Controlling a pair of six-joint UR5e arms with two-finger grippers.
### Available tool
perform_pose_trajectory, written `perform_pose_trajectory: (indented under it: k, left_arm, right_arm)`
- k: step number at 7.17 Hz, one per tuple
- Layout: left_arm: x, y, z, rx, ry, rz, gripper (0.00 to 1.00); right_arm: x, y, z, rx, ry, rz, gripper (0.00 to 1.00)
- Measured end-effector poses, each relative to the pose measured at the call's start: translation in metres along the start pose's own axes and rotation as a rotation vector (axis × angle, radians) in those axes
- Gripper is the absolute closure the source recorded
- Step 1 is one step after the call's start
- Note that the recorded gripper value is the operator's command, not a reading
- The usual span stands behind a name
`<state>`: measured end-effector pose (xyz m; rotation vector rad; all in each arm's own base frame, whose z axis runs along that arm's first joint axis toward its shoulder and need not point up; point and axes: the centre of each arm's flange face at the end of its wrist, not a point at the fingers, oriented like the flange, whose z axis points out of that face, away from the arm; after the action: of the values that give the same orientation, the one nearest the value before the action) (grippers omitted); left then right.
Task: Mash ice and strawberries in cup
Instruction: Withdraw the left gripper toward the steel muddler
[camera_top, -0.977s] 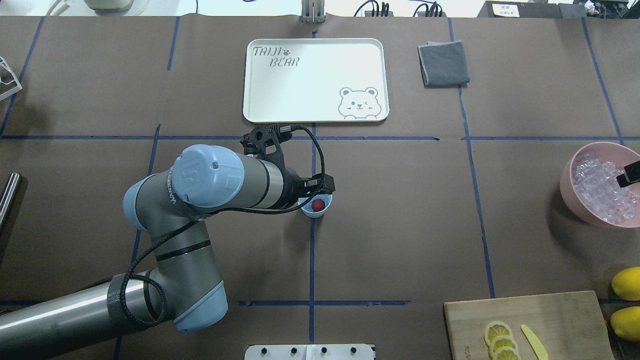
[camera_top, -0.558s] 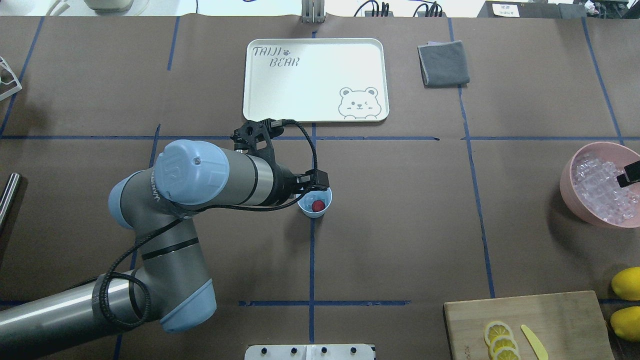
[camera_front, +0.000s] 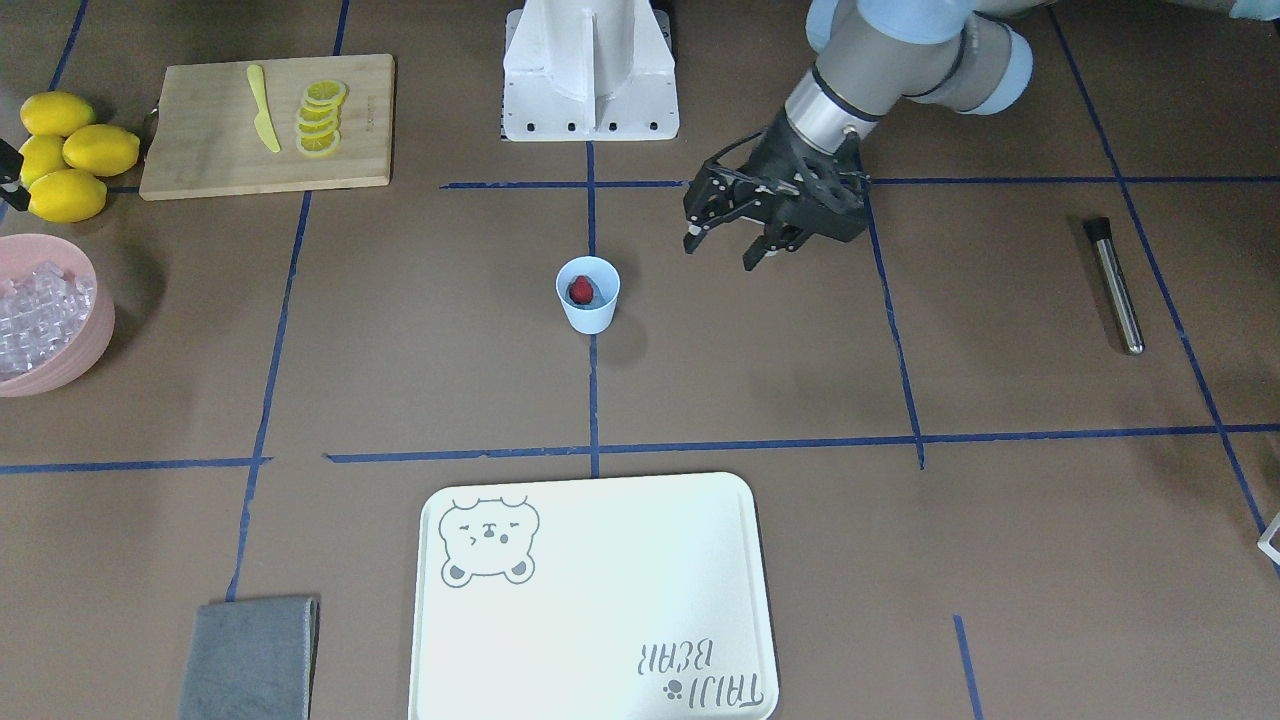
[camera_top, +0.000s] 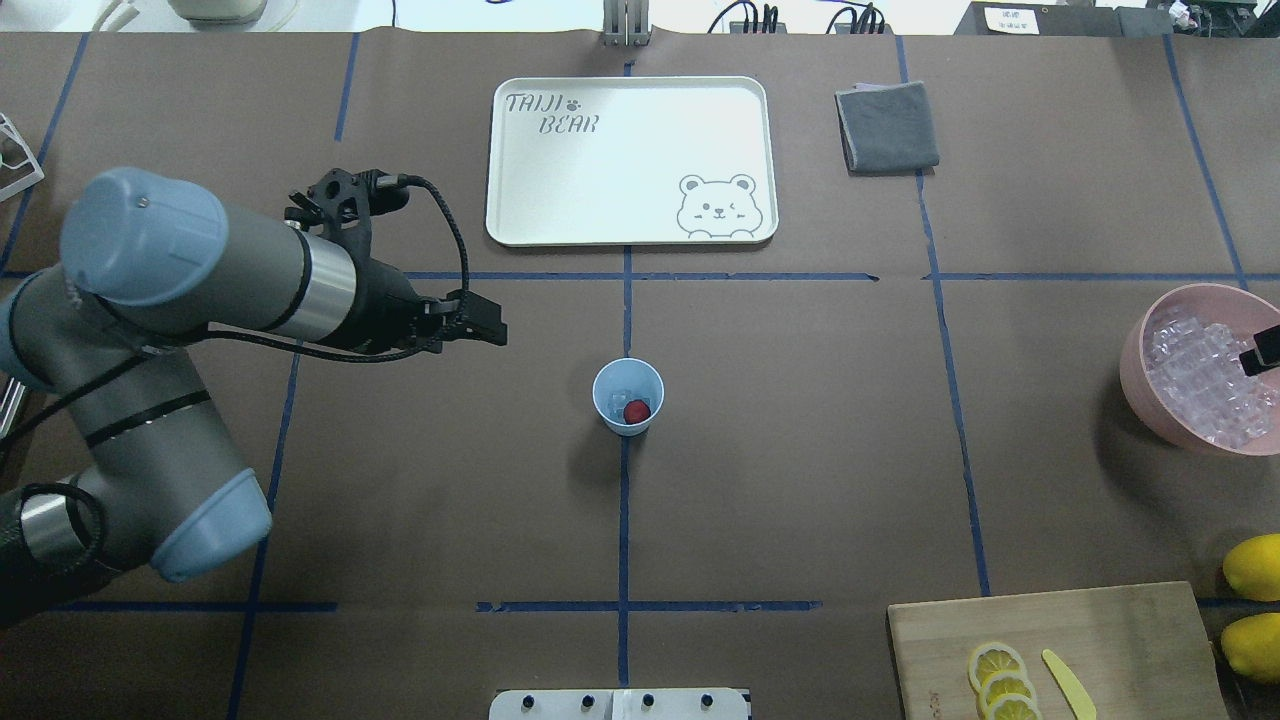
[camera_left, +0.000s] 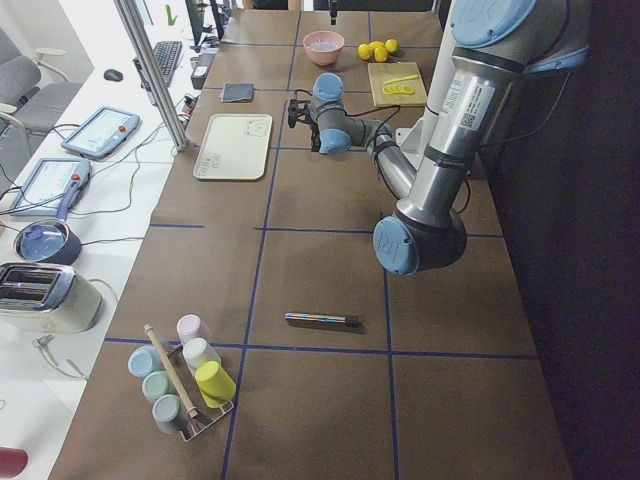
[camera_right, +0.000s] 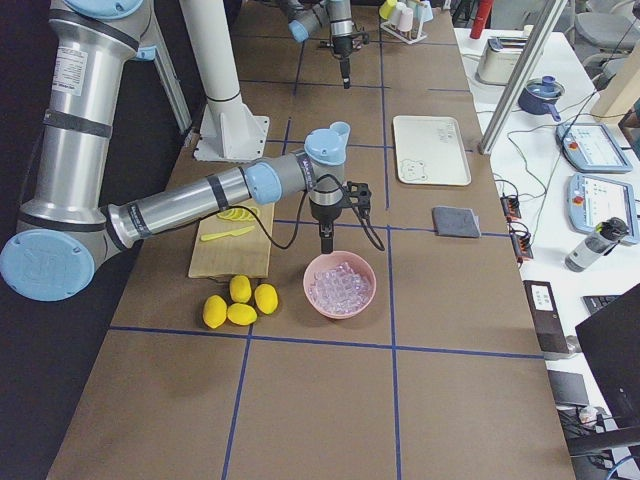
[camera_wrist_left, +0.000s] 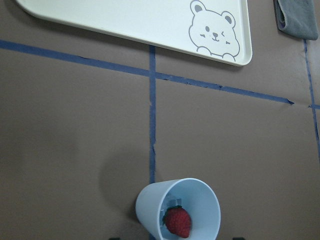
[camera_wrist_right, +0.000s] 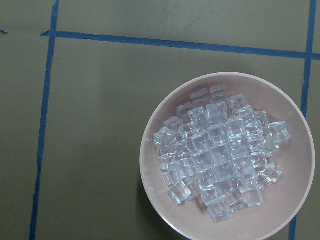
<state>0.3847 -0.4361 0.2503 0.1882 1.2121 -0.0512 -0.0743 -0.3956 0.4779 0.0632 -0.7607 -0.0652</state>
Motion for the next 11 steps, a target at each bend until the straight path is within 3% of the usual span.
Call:
perform_pose_trajectory:
  k: [2, 5, 6, 8, 11]
  left_arm:
    - [-0.095, -0.018, -0.037, -0.02, -0.083, 0.073, 0.2]
    - [-0.259, -0.007, -0.076, -0.076, -0.277, 0.251, 0.2]
    - [-0.315, -0.017, -0.093, -0.094, -0.332, 0.267, 0.2]
    - [-0.411, -0.033, -0.111, -0.153, -0.416, 0.213, 0.2]
    - [-0.476, -0.048, -0.091, -0.212, -0.468, 0.099, 0.19]
  right_arm:
    - [0.029, -0.001, -0.003, 0.008, 0.015, -0.059, 0.0]
    - [0.079, 0.005, -0.004, 0.009, 0.033, -0.11, 0.0]
    - [0.092, 0.007, -0.004, 0.009, 0.038, -0.124, 0.0]
    - [0.103, 0.011, -0.007, 0.015, 0.042, -0.127, 0.0]
    - [0.105, 0.012, -0.009, 0.018, 0.042, -0.126, 0.0]
